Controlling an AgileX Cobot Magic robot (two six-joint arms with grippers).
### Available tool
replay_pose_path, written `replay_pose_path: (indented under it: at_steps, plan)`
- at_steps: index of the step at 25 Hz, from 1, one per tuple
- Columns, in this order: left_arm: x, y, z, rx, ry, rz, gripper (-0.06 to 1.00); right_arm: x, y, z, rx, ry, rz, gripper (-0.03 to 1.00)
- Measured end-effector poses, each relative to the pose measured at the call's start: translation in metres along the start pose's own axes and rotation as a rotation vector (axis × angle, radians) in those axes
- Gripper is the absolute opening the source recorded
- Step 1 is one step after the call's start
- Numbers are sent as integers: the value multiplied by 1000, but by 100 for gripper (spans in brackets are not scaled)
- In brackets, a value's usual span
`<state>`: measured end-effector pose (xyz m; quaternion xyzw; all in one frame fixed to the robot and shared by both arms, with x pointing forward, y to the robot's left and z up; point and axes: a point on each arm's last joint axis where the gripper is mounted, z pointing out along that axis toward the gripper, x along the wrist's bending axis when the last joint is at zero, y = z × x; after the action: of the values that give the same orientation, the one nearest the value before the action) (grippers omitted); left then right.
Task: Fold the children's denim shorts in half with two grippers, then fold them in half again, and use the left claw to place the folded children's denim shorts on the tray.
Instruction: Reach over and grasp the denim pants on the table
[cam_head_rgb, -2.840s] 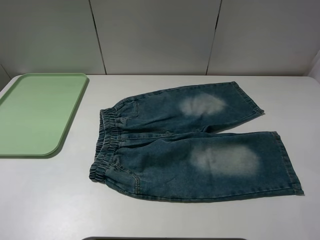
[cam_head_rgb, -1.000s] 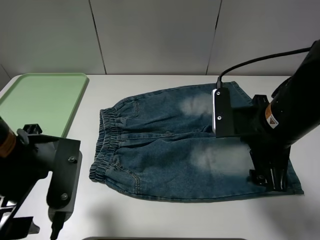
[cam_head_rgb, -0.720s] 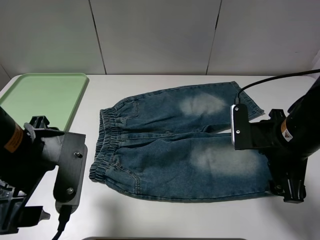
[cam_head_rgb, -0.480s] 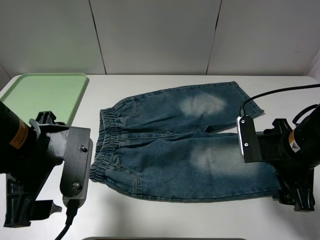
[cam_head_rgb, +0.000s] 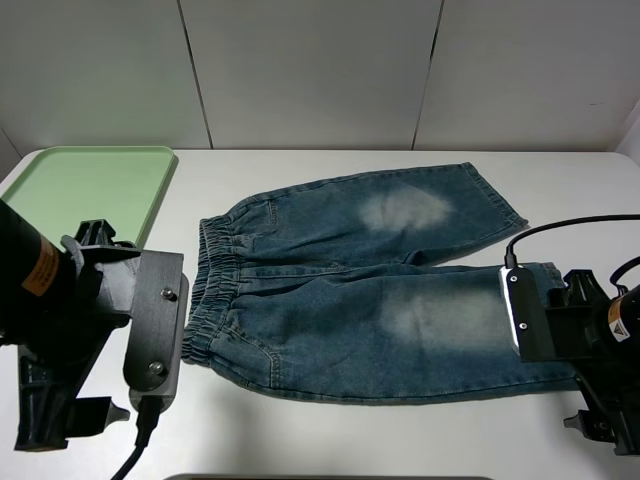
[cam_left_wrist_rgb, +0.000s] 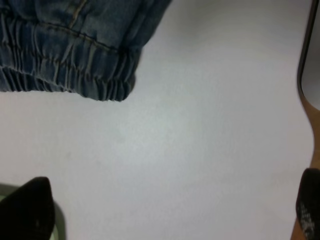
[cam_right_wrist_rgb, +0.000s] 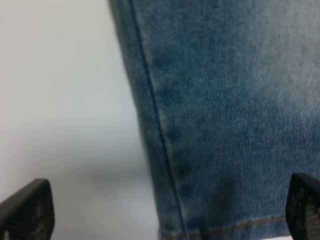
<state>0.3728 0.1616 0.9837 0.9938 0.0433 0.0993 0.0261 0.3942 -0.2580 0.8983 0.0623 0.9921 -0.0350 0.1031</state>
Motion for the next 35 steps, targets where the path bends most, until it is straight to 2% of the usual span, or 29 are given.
replay_pose_path:
  at_steps: [10, 21, 31, 35]
  plan:
    - [0, 1, 0, -6, 3, 1, 96, 1, 3, 25, 21, 68, -112, 70]
    - [4, 9, 2, -89, 39, -7, 96, 1, 4, 35, 44, 112, -142, 70]
    - [6, 25, 53, 28, -61, 22, 96, 1, 4, 35, 44, 112, -143, 70]
    - [12, 38, 69, 24, -66, 29, 96, 1, 4, 35, 42, 112, -142, 70]
